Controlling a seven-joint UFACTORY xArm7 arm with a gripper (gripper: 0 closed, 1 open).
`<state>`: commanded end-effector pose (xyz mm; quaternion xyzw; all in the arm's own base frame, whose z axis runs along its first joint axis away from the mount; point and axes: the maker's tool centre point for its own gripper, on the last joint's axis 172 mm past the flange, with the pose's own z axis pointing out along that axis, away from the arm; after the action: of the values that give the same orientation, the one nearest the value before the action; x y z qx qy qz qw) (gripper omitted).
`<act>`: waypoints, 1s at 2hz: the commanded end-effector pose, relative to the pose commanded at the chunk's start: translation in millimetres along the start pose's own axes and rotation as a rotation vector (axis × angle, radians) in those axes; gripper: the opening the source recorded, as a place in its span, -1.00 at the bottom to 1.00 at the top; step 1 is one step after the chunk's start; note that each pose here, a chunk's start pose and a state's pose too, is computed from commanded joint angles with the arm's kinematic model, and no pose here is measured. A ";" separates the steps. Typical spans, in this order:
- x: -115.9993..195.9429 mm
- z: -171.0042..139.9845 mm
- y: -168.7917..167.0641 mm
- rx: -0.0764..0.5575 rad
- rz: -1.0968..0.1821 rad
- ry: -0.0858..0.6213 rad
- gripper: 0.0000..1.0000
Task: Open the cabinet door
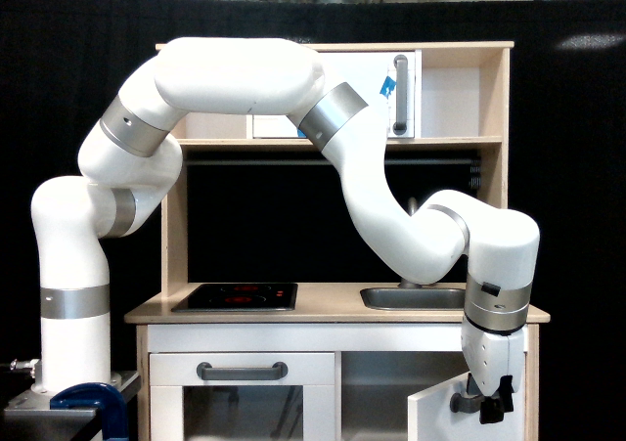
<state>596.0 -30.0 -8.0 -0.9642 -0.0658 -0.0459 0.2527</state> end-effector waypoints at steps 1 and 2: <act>1.6 -7.0 -1.5 0.000 0.000 0.000 1.00; -10.2 -109.1 -32.3 0.000 0.000 0.000 1.00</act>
<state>575.0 -57.0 101.0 -0.9642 -0.0658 -0.0459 0.2527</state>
